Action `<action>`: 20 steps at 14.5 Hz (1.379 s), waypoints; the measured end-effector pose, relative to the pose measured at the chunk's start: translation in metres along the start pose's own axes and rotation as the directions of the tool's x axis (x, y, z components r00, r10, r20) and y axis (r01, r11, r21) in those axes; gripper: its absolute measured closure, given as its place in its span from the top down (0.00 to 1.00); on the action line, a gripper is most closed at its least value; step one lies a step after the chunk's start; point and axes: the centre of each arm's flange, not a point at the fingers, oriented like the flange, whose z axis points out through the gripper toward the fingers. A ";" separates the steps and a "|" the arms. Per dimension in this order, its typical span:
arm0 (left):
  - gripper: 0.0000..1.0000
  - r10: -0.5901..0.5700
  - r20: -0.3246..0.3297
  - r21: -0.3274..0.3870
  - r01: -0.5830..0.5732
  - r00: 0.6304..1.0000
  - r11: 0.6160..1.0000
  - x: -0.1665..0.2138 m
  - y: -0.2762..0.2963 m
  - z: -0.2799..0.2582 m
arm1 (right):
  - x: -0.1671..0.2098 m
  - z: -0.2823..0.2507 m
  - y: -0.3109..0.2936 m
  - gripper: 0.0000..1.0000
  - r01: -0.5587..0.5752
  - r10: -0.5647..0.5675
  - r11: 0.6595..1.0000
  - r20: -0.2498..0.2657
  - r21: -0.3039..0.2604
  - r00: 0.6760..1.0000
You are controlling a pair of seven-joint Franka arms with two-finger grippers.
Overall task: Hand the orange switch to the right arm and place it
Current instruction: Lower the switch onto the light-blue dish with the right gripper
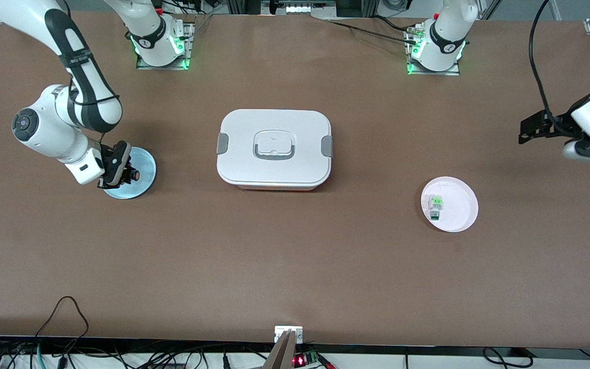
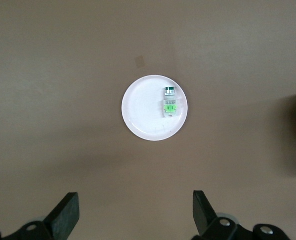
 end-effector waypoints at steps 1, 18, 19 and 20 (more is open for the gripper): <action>1.00 0.002 -0.015 0.007 -0.002 1.000 1.000 -0.007 0.003 -0.003 | -0.008 0.008 0.000 0.41 -0.001 0.001 1.000 0.001 0.006 1.000; 1.00 0.017 -0.020 0.015 -0.016 1.000 1.000 -0.018 0.012 0.023 | 0.052 -0.082 0.044 1.00 -0.225 0.226 0.973 -0.031 0.046 0.974; 1.00 0.019 -0.020 0.015 -0.019 1.000 1.000 -0.017 0.013 0.023 | 0.057 -0.102 0.049 1.00 -0.284 0.286 0.957 -0.029 0.061 0.958; 1.00 0.022 -0.020 0.016 -0.021 1.000 1.000 -0.017 0.015 0.023 | 0.060 -0.120 0.054 1.00 -0.342 0.344 0.937 -0.028 0.068 0.939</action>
